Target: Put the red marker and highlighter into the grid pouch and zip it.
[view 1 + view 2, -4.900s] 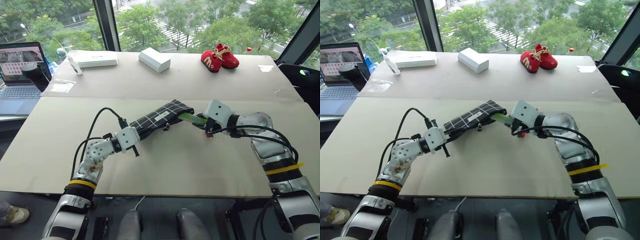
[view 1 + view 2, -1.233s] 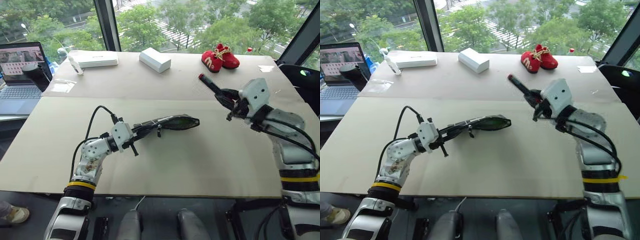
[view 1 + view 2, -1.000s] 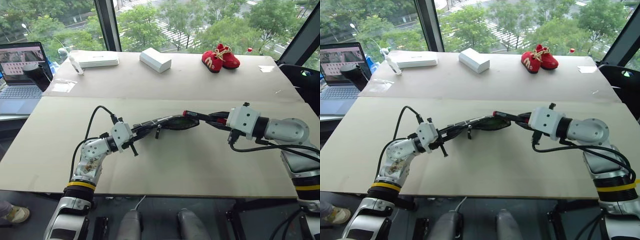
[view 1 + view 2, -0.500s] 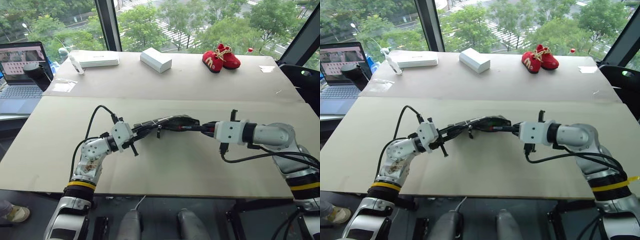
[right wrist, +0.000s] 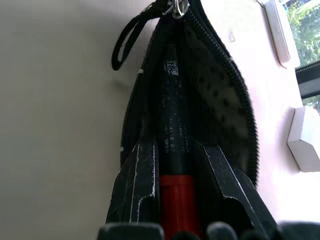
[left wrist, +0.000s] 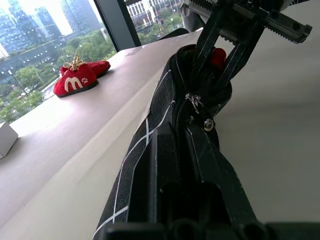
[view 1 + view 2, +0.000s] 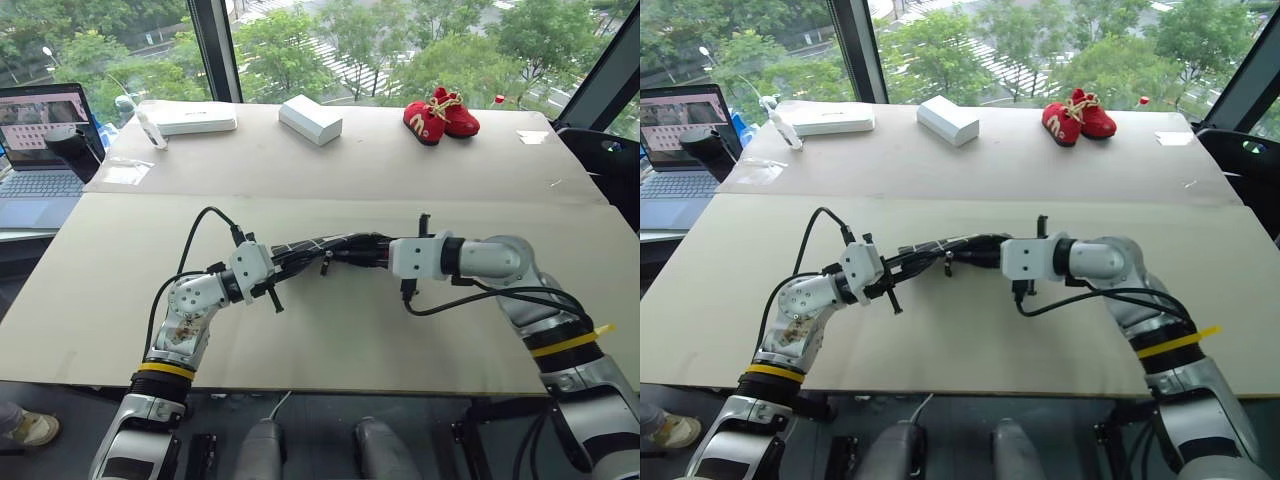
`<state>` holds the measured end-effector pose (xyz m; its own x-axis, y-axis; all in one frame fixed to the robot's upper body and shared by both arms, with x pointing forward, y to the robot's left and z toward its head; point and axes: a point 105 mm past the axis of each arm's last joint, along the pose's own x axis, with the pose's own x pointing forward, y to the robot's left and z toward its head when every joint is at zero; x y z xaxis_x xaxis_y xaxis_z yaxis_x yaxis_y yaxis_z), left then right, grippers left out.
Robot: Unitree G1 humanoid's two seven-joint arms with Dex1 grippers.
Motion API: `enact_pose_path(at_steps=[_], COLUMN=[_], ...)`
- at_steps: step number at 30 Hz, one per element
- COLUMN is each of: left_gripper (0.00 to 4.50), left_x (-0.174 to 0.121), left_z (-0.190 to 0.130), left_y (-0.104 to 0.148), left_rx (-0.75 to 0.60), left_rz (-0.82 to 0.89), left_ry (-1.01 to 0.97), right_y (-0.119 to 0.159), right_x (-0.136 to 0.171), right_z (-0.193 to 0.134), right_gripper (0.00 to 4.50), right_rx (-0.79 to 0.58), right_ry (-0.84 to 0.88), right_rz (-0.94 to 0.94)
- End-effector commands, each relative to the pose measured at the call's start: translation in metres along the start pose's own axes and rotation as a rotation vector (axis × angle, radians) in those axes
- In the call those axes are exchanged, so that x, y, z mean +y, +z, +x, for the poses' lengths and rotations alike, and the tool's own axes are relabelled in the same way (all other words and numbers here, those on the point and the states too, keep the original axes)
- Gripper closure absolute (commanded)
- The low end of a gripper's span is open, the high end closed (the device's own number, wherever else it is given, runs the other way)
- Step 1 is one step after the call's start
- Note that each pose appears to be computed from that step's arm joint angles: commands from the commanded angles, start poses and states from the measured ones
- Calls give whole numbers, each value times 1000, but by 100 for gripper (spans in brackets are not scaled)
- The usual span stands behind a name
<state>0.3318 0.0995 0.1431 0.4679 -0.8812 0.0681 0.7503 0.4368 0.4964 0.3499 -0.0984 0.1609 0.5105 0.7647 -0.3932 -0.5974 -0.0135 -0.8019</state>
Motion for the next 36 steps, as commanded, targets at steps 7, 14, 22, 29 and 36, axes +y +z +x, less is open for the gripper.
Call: enact_pose_path(at_steps=[7,14,22,29,36], left_gripper=[450,450,450,450,450], left_x=[5,7,7,6,7], left_z=[0,1,3,3,1], left_y=[14,14,15,17,15], left_rx=[-34,-30,-36,-36,-29], left_rz=[39,41,42,42,39], left_ry=[21,17,11,11,17], right_y=[-6,2,-5,2,24], right_x=[-26,-25,-18,-70,10], right_z=[-21,-22,-21,-78,-99], right_gripper=[393,264,133,133,133], right_rx=[14,-55,-18,-165,-389], right_ry=[-118,-153,-133,-355,-23], right_rz=[-4,112,52,302,895])
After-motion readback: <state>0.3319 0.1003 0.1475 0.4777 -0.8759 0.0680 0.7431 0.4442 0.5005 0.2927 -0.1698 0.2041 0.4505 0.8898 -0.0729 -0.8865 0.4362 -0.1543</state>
